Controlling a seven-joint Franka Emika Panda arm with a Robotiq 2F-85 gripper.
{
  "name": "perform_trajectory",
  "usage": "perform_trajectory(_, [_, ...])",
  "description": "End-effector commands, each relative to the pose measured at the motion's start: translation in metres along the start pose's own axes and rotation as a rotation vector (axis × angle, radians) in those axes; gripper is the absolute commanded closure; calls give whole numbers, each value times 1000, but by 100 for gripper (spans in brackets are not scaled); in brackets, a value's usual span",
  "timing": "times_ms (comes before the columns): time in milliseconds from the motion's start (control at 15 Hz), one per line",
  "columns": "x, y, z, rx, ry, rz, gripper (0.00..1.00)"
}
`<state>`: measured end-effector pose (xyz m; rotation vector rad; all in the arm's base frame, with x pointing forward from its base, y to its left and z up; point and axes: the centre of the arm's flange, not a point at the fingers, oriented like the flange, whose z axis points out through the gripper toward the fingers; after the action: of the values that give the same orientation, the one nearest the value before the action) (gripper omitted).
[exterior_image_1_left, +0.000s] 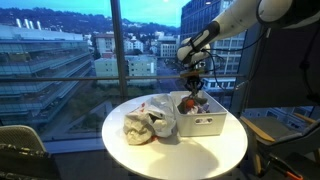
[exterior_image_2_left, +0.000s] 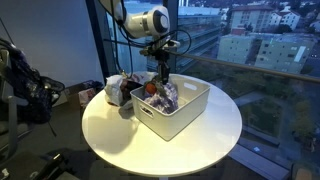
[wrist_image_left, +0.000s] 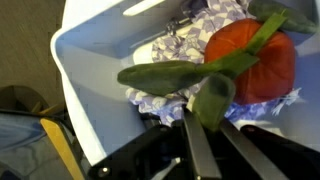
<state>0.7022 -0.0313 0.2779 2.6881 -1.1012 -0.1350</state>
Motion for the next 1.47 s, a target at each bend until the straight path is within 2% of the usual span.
perform_trajectory(0, [-9,7,-37,65,158,38,97])
perform_trajectory(133, [-1,1,-33,69,225,62,97])
perform_trajectory(400, [5,-6,-2,61,229,79,96])
perform_trajectory(467, [5,-8,6,60,231,82,66])
perform_trajectory(533, [4,-7,11,56,239,84,66])
perform_trajectory(600, [4,-7,12,45,268,92,60])
perform_trajectory(933, [0,-2,3,62,293,92,22])
perform_trajectory(1067, [0,-5,13,78,232,86,7])
perform_trajectory(1133, [-2,-7,21,79,203,88,1])
perform_trajectory(1400, [-10,-13,45,93,136,87,0])
